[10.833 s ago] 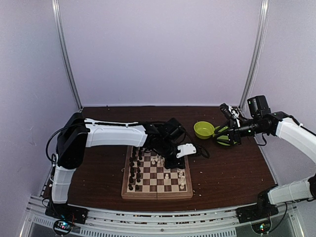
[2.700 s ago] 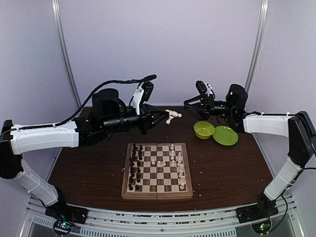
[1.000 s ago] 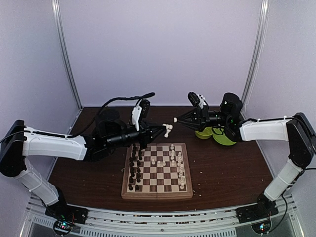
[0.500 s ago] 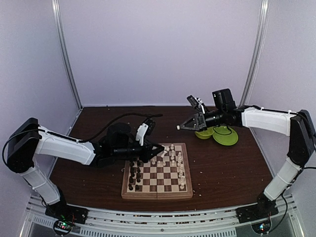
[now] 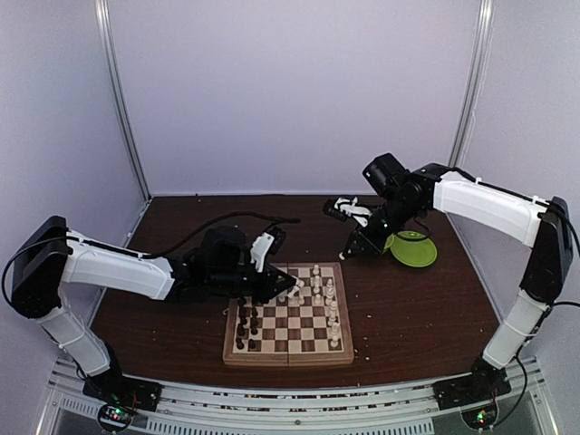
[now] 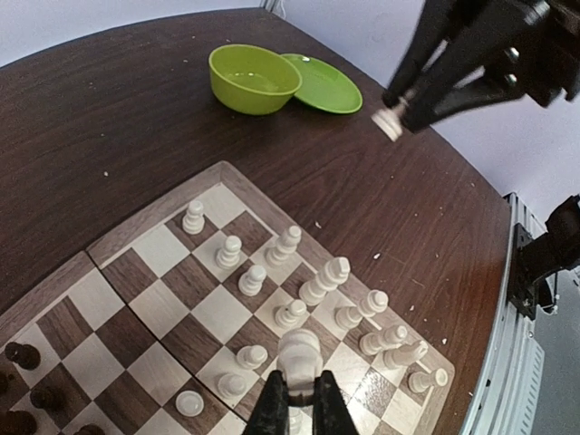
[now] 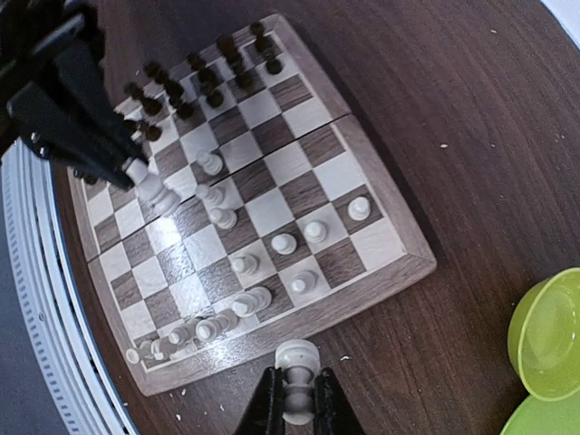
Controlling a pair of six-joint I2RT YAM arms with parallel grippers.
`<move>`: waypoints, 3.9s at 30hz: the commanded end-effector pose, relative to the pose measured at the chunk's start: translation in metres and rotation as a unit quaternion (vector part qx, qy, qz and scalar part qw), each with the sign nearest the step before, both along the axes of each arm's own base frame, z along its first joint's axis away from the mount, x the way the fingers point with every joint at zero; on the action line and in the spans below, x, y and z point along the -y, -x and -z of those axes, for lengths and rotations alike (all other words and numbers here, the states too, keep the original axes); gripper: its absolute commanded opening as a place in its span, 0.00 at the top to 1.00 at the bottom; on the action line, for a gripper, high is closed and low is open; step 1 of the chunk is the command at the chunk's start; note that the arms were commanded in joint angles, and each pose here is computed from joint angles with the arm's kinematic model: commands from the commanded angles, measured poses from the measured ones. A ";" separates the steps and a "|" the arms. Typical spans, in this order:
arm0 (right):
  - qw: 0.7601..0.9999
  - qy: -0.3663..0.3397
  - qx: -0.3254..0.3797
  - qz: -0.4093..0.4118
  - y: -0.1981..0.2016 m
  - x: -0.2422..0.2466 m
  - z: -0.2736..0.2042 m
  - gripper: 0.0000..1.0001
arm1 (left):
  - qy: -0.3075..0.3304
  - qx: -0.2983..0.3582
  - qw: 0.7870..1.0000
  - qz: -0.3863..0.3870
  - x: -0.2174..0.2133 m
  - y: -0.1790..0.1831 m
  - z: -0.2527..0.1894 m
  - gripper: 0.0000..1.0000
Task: Set up the chess pieces on the board
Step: Place the pawn at d2, then pass from the left arm to the right
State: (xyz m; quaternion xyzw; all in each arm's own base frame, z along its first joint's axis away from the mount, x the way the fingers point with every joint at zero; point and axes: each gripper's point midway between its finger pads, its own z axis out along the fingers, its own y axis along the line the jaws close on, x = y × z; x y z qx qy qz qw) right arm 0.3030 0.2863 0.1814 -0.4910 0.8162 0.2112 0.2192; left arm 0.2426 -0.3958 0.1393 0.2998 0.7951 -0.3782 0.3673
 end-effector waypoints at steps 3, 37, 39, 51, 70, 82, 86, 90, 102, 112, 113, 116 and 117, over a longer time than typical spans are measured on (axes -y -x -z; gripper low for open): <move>0.989 0.077 0.058 -0.111 0.053 -0.020 0.000 0.94 | 0.006 0.017 0.998 -0.057 -0.015 -0.010 -0.023 1.00; 0.929 0.273 0.048 -0.245 0.084 -0.067 0.094 0.93 | 0.020 0.099 0.966 -0.238 -0.121 -0.039 -0.090 1.00; 0.927 0.280 0.052 -0.243 0.082 -0.067 0.097 0.93 | 0.020 0.099 0.966 -0.239 -0.122 -0.039 -0.090 1.00; 0.922 0.296 0.061 -0.241 0.074 -0.068 0.108 0.91 | 0.024 0.091 0.969 -0.228 -0.113 -0.040 -0.084 1.00; 0.918 0.311 0.074 -0.233 0.064 -0.071 0.121 0.85 | 0.025 0.084 0.972 -0.219 -0.108 -0.040 -0.078 1.00; 0.924 0.301 0.087 -0.221 0.061 -0.074 0.115 0.74 | 0.027 0.081 0.973 -0.217 -0.108 -0.038 -0.077 1.00; 0.921 0.308 0.090 -0.219 0.058 -0.072 0.116 0.74 | 0.027 0.080 0.973 -0.216 -0.107 -0.039 -0.077 1.00; 0.921 0.310 0.088 -0.218 0.059 -0.072 0.119 0.75 | 0.028 0.079 0.973 -0.215 -0.107 -0.038 -0.078 1.00; 0.943 0.236 0.112 -0.207 0.066 -0.080 0.056 0.71 | 0.060 0.091 0.973 -0.201 -0.101 -0.036 -0.100 1.00; 0.981 -0.182 0.044 -0.050 0.036 -0.072 -0.128 0.58 | 0.232 0.170 0.945 -0.154 -0.071 -0.038 -0.199 1.00; 0.971 -0.236 0.013 -0.038 0.032 -0.069 -0.140 0.57 | 0.251 0.179 0.940 -0.149 -0.069 -0.038 -0.210 1.00; 0.932 -0.357 -0.059 -0.011 0.019 -0.060 -0.166 0.55 | 0.297 0.204 0.924 -0.127 -0.060 -0.035 -0.243 1.00; 0.916 -0.393 -0.079 -0.006 0.016 -0.059 -0.176 0.54 | 0.312 0.212 0.918 -0.119 -0.058 -0.033 -0.253 1.00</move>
